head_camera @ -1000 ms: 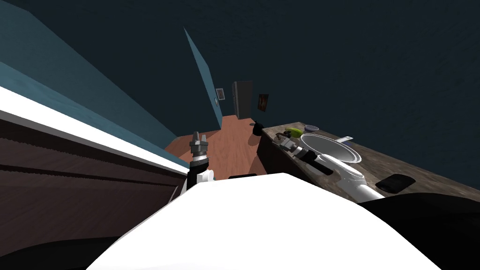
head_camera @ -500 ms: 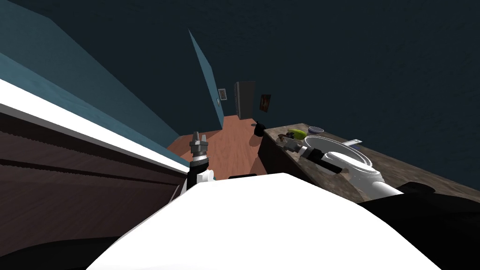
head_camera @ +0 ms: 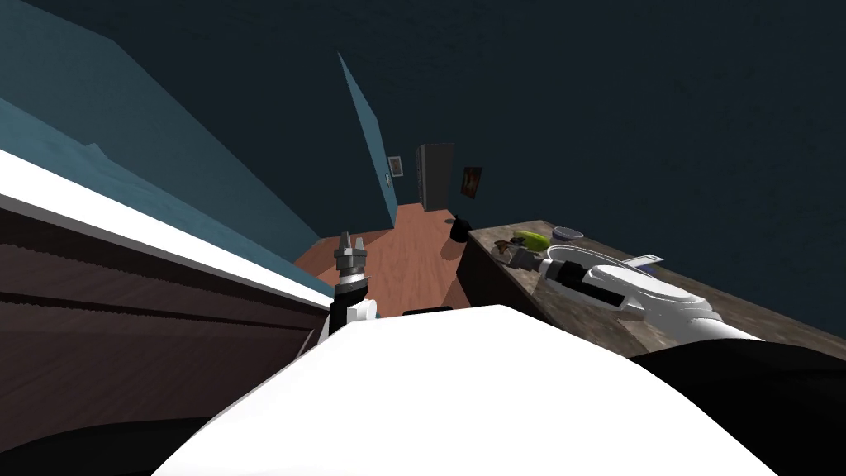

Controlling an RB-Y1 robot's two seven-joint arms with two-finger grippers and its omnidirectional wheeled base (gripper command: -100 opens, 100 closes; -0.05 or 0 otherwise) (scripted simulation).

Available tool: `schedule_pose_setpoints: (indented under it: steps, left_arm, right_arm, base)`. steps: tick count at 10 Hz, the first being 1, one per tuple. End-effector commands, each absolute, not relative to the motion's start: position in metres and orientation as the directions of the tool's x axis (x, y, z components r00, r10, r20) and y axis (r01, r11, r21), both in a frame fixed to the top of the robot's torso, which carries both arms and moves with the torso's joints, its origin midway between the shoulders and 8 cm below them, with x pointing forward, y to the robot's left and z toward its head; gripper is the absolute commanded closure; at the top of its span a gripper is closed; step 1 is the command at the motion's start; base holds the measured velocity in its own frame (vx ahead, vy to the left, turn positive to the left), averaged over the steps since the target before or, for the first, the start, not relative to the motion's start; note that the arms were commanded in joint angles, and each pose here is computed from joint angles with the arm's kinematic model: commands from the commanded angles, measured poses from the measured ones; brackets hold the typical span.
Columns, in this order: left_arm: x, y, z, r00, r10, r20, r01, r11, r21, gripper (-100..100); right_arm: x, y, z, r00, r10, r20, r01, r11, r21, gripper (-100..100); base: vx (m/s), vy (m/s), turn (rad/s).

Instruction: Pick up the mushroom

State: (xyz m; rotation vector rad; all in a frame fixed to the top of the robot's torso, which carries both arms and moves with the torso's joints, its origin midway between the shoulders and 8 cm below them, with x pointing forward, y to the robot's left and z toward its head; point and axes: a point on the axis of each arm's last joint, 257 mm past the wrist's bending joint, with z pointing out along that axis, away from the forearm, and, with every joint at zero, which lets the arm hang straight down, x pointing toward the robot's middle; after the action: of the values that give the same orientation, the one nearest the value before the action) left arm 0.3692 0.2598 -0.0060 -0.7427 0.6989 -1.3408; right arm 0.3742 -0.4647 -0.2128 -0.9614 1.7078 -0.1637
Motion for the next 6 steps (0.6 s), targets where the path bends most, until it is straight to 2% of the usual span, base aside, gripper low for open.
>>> schedule_pose_setpoints:
  steps: [1,6]
  left_arm:
    - [0.369,0.26,-0.006,0.103,-0.994,-0.021,0.587,0.078,-0.806,0]
    - [0.369,0.26,-0.006,0.103,-0.994,-0.021,0.587,0.078,-0.806,0]
  right_arm:
    - [0.364,-0.495,-0.224,-0.102,-0.73,-0.676,-0.531,0.614,-0.584,-100]
    - [0.343,-0.552,-0.236,-0.171,-0.846,-0.506,-0.597,0.497,-0.63,-100]
  base:
    - [0.116,-0.032,0.103]
    - [0.079,-0.028,0.057]
